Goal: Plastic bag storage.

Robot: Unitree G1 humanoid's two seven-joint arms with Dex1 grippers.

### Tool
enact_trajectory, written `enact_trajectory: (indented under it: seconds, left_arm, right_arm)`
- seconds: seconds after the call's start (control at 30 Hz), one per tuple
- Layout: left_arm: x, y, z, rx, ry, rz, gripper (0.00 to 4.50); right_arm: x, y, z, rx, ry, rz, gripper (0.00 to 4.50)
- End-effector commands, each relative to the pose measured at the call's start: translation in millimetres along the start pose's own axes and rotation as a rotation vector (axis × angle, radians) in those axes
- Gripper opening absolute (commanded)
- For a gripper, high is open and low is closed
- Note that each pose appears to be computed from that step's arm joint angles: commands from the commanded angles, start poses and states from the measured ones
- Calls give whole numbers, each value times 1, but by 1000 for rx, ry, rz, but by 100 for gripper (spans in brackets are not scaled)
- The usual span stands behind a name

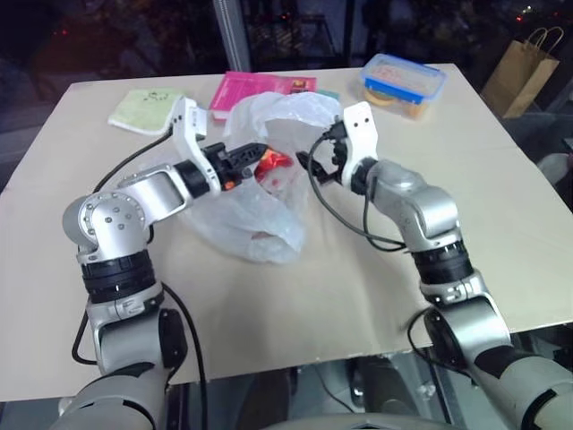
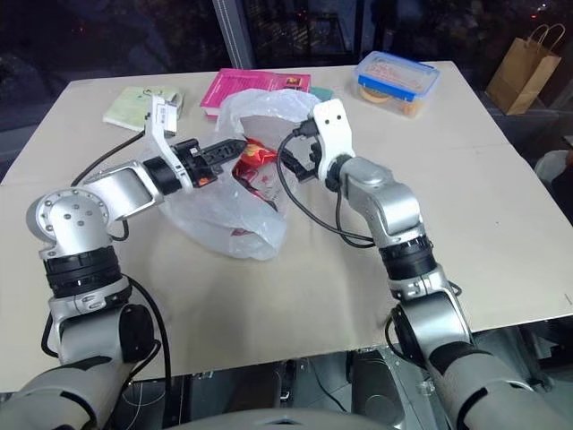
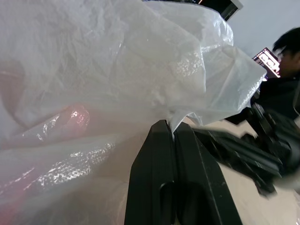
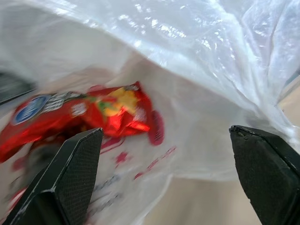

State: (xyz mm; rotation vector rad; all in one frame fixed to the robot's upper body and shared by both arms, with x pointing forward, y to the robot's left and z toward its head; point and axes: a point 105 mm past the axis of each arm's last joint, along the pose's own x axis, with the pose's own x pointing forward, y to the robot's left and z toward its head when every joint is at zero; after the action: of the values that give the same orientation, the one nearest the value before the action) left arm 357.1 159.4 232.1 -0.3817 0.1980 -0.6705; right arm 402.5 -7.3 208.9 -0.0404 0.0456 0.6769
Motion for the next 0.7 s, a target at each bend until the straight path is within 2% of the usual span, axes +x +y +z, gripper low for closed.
enact_trajectory:
  seconds: [0.03,0.17,0.2,0.23,0.3,0.4,0.43,0.57,0.7]
  left_arm:
    - [-7,-11,7,72,-22,-29,0]
    - [-10,-9,8,87,-23,-15,0]
    - [-11,-8,9,88,-27,-7,0]
    - [-10,-7,10,90,-31,-2,0]
    - [-9,-6,10,87,-35,1,0]
    - [-7,-6,10,86,-34,-2,0]
    - [-7,-6,11,86,-34,-2,0]
    - [-6,-7,10,87,-29,-15,0]
    - [-6,-9,5,97,-9,-30,0]
  right_arm:
    - [2,-14,15,-30,-61,-32,447]
    - [-5,-28,15,-76,-54,-69,277]
    - [-14,-24,15,-85,-47,-19,225]
    - [-23,-17,15,-70,-48,31,225]
    - [-37,-3,9,-41,-34,112,261]
    - [-50,12,2,-58,-8,143,385]
    - [-54,16,0,-54,-2,151,441]
    - [-56,3,-1,-42,-2,42,447]
    - [-44,-18,6,-65,-21,-36,447]
